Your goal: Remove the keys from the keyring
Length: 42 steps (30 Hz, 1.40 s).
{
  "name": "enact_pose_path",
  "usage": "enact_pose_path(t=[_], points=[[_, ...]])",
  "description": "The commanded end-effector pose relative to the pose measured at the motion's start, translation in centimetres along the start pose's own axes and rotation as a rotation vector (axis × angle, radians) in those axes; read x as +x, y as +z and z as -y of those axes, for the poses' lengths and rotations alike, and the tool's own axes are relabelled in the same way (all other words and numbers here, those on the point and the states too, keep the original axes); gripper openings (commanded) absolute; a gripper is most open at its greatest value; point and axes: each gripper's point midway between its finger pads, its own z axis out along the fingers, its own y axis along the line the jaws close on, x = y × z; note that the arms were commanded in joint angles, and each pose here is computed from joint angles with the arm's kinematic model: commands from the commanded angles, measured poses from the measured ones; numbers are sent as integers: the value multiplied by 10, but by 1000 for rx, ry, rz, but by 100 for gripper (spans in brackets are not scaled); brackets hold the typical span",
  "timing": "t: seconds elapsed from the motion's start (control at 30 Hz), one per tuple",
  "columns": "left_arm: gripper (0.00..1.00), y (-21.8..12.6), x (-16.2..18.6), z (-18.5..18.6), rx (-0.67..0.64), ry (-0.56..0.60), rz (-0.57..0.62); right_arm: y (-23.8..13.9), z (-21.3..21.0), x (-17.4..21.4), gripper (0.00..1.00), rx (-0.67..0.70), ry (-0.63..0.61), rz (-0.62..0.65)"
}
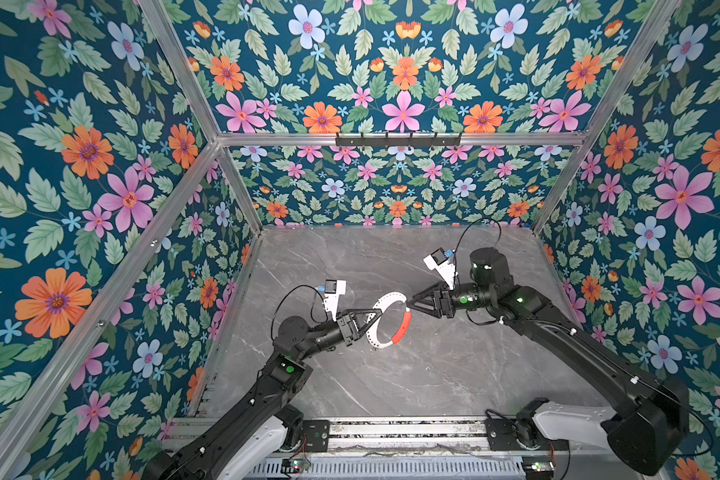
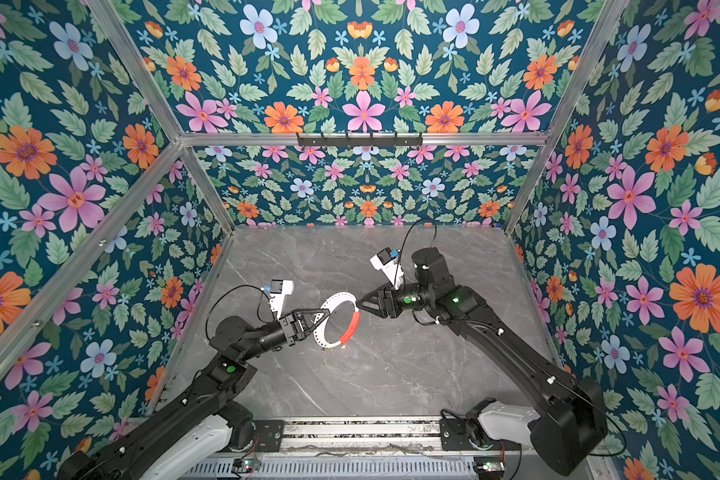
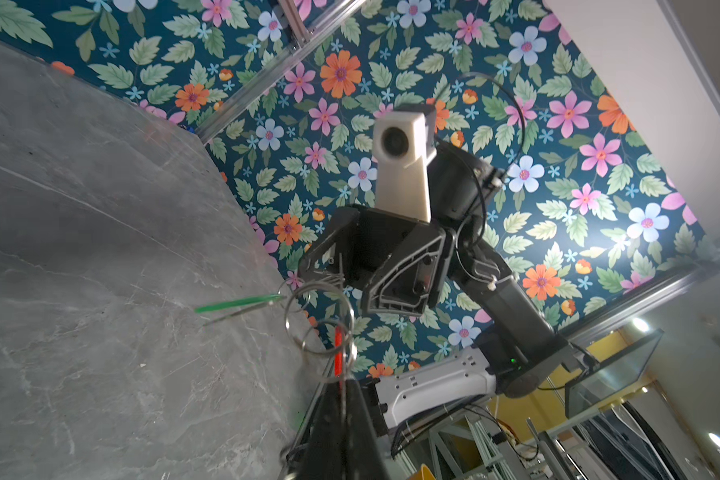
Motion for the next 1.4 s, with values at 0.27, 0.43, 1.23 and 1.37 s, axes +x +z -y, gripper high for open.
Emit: enact_pose_path(t=[0.27, 0.43, 1.23, 1.37], points=[[0, -7, -57, -1, -42, -91, 319, -41, 8, -27, 59, 153, -29, 369], [0, -4, -69, -8, -74, -124, 381, -16, -16, 3, 59, 122, -121, 318], [0, 4, -73, -22, -318, -88, 553, 48, -47, 14, 50, 149, -222, 344], [0, 7, -71, -25, -327, -89, 552, 50, -48, 13, 49, 143, -219, 342]])
